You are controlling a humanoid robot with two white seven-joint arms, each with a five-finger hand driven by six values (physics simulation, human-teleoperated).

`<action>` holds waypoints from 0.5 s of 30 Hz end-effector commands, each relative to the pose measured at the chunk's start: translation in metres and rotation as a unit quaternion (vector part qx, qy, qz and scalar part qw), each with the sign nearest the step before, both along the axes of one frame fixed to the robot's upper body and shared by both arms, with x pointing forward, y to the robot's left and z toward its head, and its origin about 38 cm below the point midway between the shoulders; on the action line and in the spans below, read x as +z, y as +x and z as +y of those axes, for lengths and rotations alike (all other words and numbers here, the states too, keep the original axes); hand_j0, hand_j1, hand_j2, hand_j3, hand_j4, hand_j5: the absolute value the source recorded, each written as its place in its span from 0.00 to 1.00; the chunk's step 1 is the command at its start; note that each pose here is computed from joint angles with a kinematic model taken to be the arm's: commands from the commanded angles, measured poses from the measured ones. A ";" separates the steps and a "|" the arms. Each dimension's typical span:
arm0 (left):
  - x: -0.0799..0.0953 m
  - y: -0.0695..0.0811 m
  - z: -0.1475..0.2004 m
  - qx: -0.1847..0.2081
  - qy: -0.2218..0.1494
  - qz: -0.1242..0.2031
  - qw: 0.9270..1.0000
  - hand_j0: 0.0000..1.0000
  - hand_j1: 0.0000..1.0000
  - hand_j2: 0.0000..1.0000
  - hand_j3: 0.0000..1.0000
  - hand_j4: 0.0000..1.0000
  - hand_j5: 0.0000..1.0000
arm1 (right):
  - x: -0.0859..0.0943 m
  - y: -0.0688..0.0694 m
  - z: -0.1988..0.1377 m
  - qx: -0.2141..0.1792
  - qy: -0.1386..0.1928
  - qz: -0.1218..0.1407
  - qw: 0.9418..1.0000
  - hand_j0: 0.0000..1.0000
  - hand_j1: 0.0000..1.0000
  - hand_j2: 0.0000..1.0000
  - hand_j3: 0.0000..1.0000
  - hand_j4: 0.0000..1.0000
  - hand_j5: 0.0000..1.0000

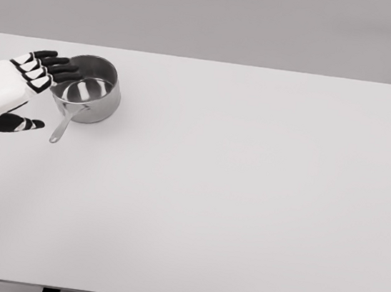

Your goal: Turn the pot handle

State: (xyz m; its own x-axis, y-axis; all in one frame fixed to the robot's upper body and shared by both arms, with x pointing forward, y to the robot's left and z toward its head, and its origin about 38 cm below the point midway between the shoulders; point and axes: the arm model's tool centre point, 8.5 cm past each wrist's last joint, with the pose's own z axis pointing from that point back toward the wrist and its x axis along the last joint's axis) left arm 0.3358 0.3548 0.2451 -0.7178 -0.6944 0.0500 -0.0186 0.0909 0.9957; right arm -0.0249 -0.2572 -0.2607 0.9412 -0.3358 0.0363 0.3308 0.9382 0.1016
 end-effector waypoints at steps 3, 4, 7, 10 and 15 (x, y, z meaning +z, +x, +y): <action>0.004 0.001 0.000 -0.001 -0.003 -0.002 1.000 1.00 1.00 1.00 1.00 1.00 1.00 | 0.000 -0.001 0.000 0.000 0.000 0.000 1.000 1.00 1.00 1.00 1.00 1.00 1.00; 0.003 0.001 0.000 -0.001 -0.004 -0.001 1.000 1.00 1.00 1.00 1.00 1.00 1.00 | 0.000 0.000 0.000 0.000 0.000 0.000 1.000 1.00 1.00 1.00 1.00 1.00 1.00; 0.004 0.003 0.001 0.002 -0.010 -0.005 1.000 1.00 1.00 1.00 1.00 1.00 1.00 | 0.000 0.000 0.000 0.000 0.000 0.000 1.000 1.00 1.00 1.00 1.00 1.00 1.00; 0.020 0.010 0.002 0.000 -0.034 -0.021 0.999 1.00 1.00 1.00 1.00 1.00 1.00 | 0.000 0.000 0.000 0.000 0.000 0.000 1.000 1.00 1.00 1.00 1.00 1.00 1.00; 0.019 0.015 -0.019 -0.032 -0.021 -0.011 0.999 1.00 1.00 1.00 1.00 1.00 1.00 | 0.000 0.000 0.000 0.000 0.000 0.000 1.000 1.00 1.00 1.00 1.00 1.00 1.00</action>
